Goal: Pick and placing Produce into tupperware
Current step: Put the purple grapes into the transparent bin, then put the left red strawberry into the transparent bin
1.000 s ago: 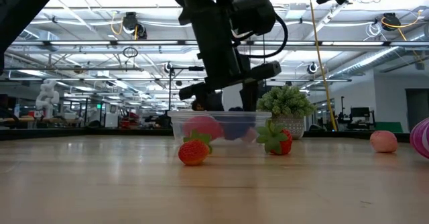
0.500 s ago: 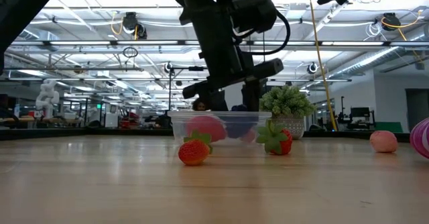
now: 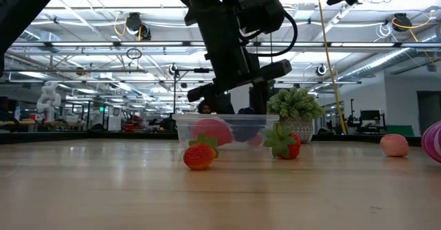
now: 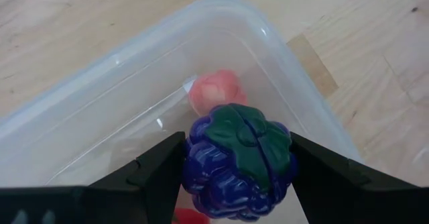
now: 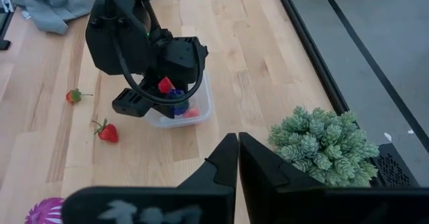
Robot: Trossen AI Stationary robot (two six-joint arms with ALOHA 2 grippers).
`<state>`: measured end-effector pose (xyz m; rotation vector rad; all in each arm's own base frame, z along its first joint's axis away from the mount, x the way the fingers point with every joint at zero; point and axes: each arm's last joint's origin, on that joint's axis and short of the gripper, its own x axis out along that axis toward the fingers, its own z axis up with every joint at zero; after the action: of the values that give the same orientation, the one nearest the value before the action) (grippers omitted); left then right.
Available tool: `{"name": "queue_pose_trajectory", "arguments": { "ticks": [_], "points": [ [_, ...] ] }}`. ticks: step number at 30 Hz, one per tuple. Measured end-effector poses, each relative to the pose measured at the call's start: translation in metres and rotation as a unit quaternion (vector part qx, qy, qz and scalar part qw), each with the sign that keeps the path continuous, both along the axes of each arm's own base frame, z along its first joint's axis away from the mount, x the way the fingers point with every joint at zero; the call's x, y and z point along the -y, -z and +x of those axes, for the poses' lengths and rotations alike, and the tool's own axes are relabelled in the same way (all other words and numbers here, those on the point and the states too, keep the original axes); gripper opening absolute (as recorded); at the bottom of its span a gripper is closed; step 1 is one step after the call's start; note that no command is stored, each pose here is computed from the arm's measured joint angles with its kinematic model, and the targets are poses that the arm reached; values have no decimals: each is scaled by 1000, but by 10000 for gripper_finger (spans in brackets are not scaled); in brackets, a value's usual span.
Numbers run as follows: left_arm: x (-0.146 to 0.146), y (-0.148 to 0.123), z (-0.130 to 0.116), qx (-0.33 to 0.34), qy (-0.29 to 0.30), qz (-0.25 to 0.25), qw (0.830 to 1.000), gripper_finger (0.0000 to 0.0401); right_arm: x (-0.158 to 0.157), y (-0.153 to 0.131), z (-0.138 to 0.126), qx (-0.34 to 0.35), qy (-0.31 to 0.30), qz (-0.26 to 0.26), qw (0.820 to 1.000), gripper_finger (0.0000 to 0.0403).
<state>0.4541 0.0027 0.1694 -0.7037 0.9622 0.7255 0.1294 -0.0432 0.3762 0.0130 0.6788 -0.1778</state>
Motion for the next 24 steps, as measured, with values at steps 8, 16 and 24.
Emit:
{"name": "queue_pose_trajectory", "arguments": {
  "ticks": [8, 16, 24],
  "points": [
    [0, 0, 0, 1, -9, -3, 1000, 251, 0, 0, 0, 0, 0, 0, 1000, 4],
    [0, 0, 0, 1, -8, -4, 1000, 298, 0, 0, 0, 0, 0, 0, 1000, 4],
    [2, -8, -2, 8, 4, -10, 1000, 315, 0, 0, 0, 0, 0, 0, 1000, 4]
  ]
}}
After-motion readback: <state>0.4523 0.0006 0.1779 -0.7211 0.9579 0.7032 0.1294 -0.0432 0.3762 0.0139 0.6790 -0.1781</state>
